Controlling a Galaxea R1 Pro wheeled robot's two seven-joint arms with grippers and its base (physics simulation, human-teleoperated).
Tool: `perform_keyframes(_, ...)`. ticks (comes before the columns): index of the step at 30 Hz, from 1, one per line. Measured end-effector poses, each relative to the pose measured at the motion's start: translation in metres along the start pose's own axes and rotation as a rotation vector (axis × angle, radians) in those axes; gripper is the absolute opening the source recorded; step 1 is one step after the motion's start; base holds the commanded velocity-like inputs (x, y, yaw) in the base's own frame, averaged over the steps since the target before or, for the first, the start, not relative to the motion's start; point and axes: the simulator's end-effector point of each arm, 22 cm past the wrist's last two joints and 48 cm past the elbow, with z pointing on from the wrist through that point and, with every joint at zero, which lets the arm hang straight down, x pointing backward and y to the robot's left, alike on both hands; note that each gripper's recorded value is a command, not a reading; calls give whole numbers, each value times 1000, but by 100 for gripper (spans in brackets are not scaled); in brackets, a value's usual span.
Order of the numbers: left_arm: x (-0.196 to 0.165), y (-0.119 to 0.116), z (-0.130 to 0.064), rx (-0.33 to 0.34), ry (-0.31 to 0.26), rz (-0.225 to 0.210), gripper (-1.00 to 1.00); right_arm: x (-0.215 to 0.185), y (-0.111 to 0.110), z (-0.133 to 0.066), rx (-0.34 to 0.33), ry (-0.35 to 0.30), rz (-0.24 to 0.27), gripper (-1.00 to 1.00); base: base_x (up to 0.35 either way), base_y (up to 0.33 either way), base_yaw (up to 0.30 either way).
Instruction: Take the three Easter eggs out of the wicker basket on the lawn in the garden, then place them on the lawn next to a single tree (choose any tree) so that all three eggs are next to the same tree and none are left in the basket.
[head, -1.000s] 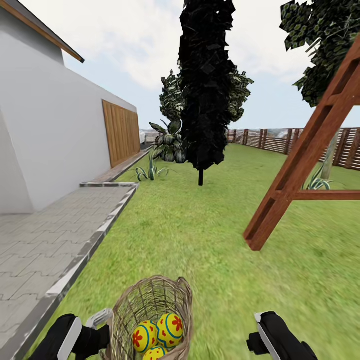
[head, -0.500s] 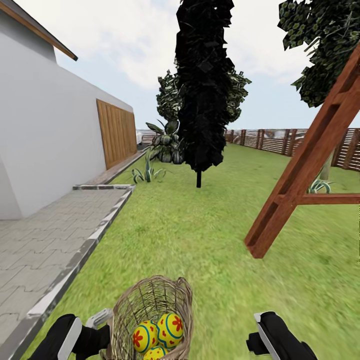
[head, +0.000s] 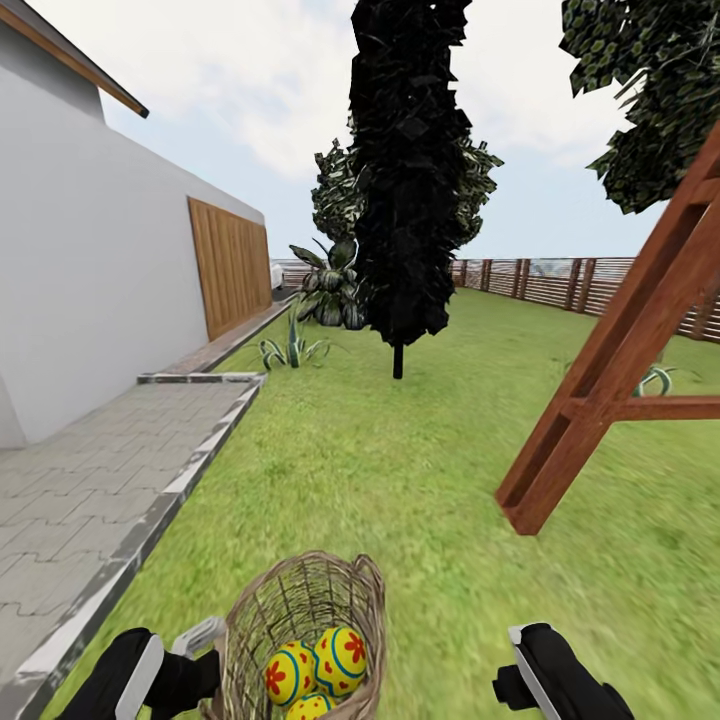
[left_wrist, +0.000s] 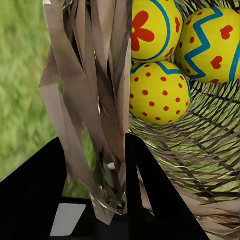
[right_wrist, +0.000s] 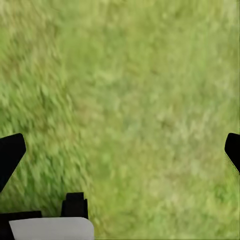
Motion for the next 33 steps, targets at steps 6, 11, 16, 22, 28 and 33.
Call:
perform_keyframes(6,0,0,0,2,0,-1,-100,0,0,0,0,0,0,100,343,0,0)
perform_keyframes(11,0,-1,0,4,0,-3,-100,0,0,0,0,0,0,100,344,0,0)
perform_keyframes(16,0,-1,0,2,-1,-1,-100,0,0,0,0,0,0,100,344,0,0)
perform_keyframes(22,0,-1,0,3,0,-2,-100,0,0,0,-1,0,1,100,344,0,0)
perform_keyframes(28,0,-1,0,3,-1,-2,-100,0,0,0,0,0,0,100,344,0,0)
perform_keyframes(33,0,-1,0,3,0,-2,-100,0,0,0,0,0,0,100,344,0,0)
